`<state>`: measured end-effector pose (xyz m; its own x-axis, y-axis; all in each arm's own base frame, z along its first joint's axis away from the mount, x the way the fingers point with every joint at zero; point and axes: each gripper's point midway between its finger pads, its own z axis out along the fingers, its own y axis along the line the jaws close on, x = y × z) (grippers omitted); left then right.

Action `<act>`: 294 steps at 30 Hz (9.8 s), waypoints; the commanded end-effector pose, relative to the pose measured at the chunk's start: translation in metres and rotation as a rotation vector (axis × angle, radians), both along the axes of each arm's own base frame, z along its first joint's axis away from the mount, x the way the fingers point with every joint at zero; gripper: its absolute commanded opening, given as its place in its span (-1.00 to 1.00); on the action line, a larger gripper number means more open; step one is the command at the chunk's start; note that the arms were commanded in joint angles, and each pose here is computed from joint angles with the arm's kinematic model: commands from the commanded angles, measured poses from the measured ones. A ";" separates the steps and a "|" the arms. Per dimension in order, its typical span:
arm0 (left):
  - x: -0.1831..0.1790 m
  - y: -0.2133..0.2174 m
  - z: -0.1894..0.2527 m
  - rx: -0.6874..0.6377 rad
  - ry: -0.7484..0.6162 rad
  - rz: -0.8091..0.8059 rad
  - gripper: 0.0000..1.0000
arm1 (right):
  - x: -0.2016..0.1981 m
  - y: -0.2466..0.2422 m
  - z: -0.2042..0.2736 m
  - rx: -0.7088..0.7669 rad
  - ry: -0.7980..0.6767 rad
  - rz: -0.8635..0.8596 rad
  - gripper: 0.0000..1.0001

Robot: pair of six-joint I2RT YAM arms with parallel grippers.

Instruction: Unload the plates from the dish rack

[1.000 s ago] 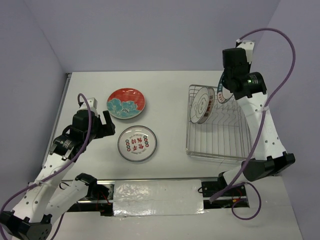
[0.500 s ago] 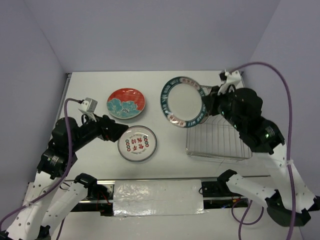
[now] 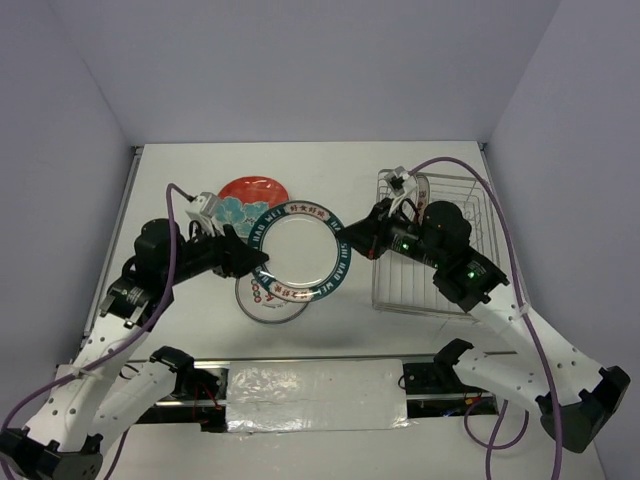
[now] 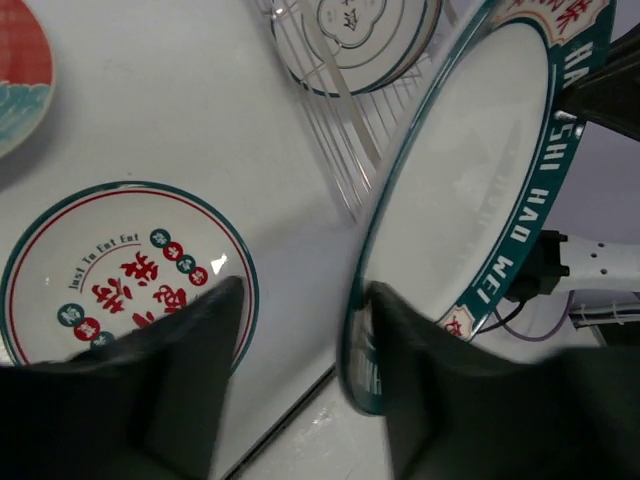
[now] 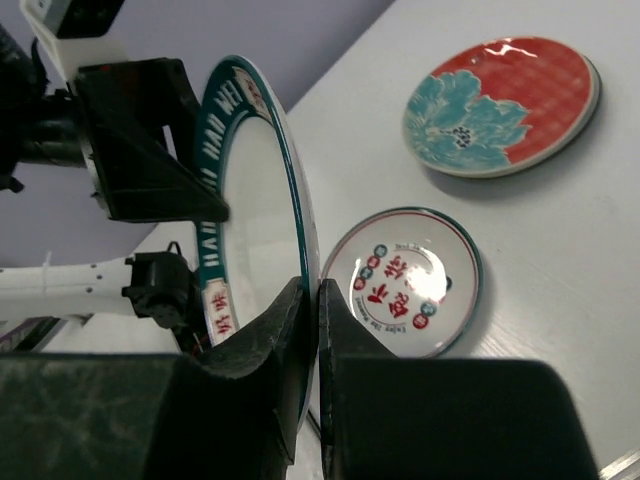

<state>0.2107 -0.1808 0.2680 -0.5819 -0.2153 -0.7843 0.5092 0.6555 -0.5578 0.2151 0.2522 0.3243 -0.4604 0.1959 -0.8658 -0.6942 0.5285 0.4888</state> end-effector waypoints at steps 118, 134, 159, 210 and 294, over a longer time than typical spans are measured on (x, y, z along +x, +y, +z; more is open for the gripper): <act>0.021 0.095 -0.050 0.324 0.119 0.517 0.99 | 0.160 -0.268 0.033 -0.843 0.128 -1.272 -0.94; -0.018 0.014 0.033 -0.025 -0.141 0.039 0.99 | 0.063 -0.167 0.147 -0.560 -0.186 -0.866 -0.97; -0.013 -0.017 0.008 -0.125 0.003 -0.092 -0.89 | -0.016 0.022 0.040 0.117 -0.115 0.119 -0.63; 0.019 0.080 -0.057 0.329 0.157 0.410 0.99 | 0.125 -0.188 -0.058 -0.699 0.212 -1.005 0.64; 0.015 0.044 -0.111 0.097 0.340 0.372 -0.78 | -0.011 -0.078 -0.038 -0.129 0.072 -0.429 0.85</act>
<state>0.2112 -0.1322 0.1426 -0.7524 -0.3375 -0.5657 0.0231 0.8447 -0.5347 0.2092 0.1952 0.2933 -0.4275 0.2658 -0.8640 -0.4247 0.7847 0.4515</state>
